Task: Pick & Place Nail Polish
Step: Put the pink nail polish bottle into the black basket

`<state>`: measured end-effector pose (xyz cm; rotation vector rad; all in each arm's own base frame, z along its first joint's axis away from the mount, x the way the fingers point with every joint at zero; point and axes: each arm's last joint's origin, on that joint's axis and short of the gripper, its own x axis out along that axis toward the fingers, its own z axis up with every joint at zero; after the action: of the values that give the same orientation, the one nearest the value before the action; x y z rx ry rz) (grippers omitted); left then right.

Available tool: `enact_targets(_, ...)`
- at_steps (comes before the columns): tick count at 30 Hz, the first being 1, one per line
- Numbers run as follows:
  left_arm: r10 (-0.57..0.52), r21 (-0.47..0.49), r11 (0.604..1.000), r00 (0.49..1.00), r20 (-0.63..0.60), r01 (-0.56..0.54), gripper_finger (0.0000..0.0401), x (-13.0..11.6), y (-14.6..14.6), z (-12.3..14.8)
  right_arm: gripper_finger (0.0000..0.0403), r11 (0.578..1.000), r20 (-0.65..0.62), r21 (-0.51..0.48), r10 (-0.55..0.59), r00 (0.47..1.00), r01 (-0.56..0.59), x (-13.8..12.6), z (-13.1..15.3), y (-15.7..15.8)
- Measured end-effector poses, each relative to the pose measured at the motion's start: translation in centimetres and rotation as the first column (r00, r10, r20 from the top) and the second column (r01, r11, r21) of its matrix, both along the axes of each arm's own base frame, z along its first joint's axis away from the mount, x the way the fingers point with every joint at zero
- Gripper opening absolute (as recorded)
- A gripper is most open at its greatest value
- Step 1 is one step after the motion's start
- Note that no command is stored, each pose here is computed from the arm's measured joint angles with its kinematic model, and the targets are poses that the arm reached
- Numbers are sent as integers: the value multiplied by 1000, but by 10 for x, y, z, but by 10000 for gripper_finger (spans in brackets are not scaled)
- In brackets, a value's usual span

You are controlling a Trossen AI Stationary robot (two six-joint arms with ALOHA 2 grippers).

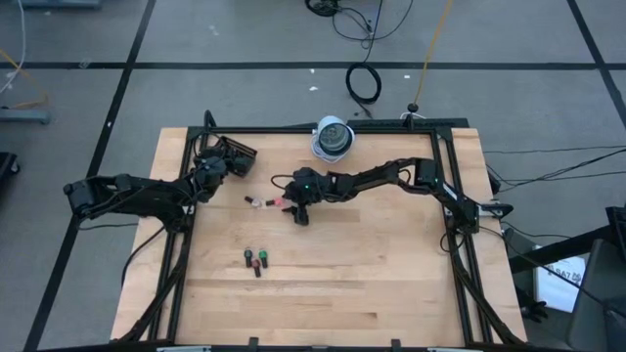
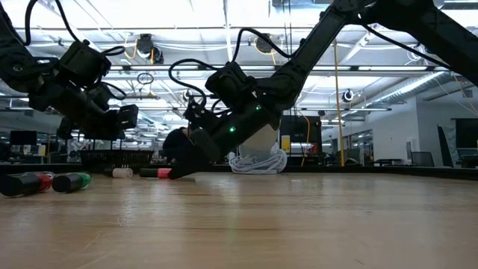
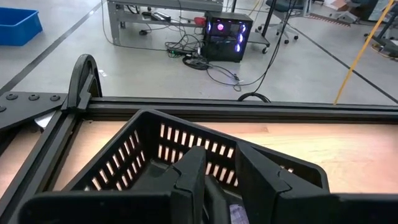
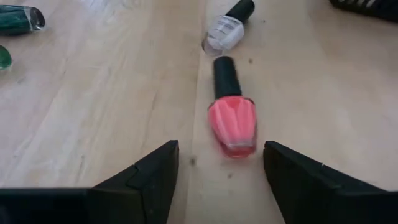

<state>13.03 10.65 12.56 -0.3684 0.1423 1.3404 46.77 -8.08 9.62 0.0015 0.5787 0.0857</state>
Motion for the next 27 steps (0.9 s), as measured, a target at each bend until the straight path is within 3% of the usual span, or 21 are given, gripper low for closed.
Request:
enact_targets(9,0,0,1000,1000,0,0,88,0,0,0,211,1000,28,-13,-5,1000,5,2,1,4)
enact_targets(27,1,0,1000,1000,6,-1,88,0,0,0,235,998,58,-64,-14,998,18,4,4,4)
